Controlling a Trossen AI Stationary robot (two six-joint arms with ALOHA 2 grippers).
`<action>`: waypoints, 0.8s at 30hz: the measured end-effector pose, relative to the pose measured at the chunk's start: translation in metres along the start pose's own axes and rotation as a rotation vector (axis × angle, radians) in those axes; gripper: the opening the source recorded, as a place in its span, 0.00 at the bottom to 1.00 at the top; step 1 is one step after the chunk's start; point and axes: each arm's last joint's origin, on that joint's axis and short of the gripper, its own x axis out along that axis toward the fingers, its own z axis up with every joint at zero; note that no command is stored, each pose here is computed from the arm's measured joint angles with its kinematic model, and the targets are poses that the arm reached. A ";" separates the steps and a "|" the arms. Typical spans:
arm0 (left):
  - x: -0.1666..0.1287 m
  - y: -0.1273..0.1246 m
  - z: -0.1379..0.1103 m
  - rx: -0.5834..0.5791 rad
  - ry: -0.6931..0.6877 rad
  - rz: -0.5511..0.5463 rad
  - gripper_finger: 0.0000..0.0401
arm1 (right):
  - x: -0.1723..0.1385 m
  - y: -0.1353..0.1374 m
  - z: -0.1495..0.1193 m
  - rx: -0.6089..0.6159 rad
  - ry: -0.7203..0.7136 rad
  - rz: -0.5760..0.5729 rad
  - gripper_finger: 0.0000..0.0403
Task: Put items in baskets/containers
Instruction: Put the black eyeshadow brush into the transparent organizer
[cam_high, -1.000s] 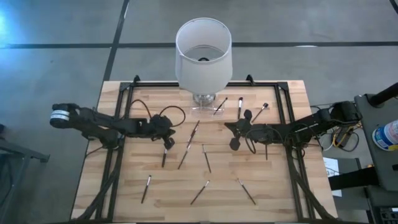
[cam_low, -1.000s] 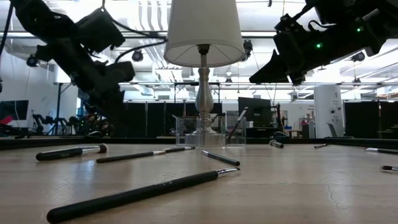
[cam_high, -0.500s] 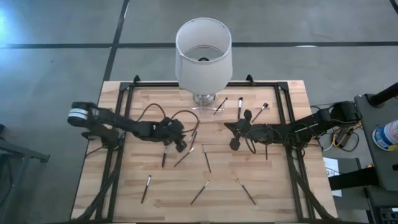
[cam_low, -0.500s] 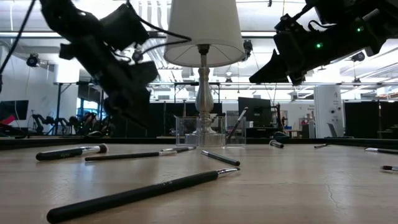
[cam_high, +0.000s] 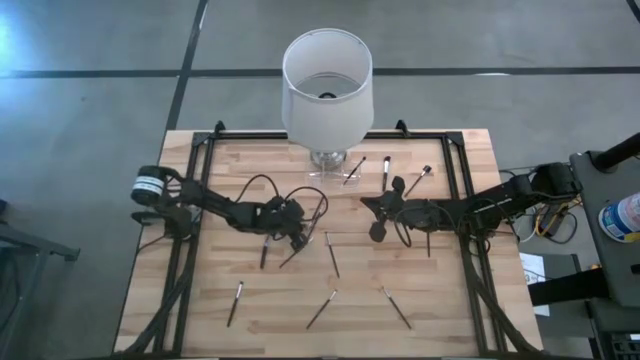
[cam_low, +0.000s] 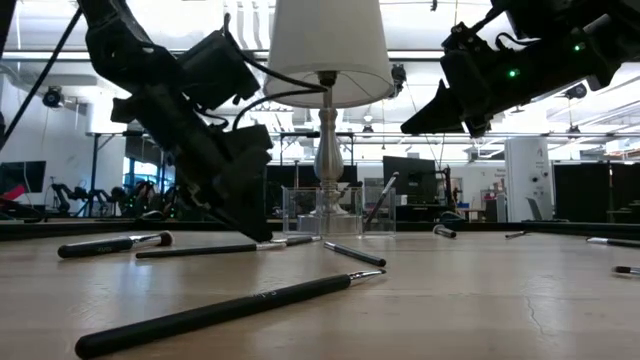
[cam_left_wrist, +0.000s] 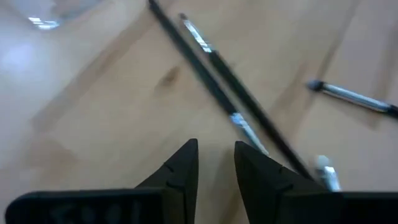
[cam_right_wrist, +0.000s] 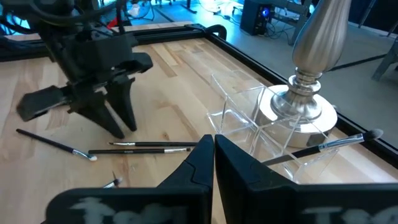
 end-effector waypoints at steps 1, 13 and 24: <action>-0.001 -0.002 0.001 0.002 -0.010 -0.016 0.25 | 0.000 0.000 0.000 0.000 0.000 0.000 0.02; -0.001 -0.007 -0.002 0.017 -0.026 -0.012 0.25 | 0.000 0.000 0.000 0.003 0.000 0.000 0.02; 0.006 -0.009 -0.004 0.017 -0.027 -0.021 0.25 | 0.000 0.000 0.000 0.003 -0.001 0.000 0.02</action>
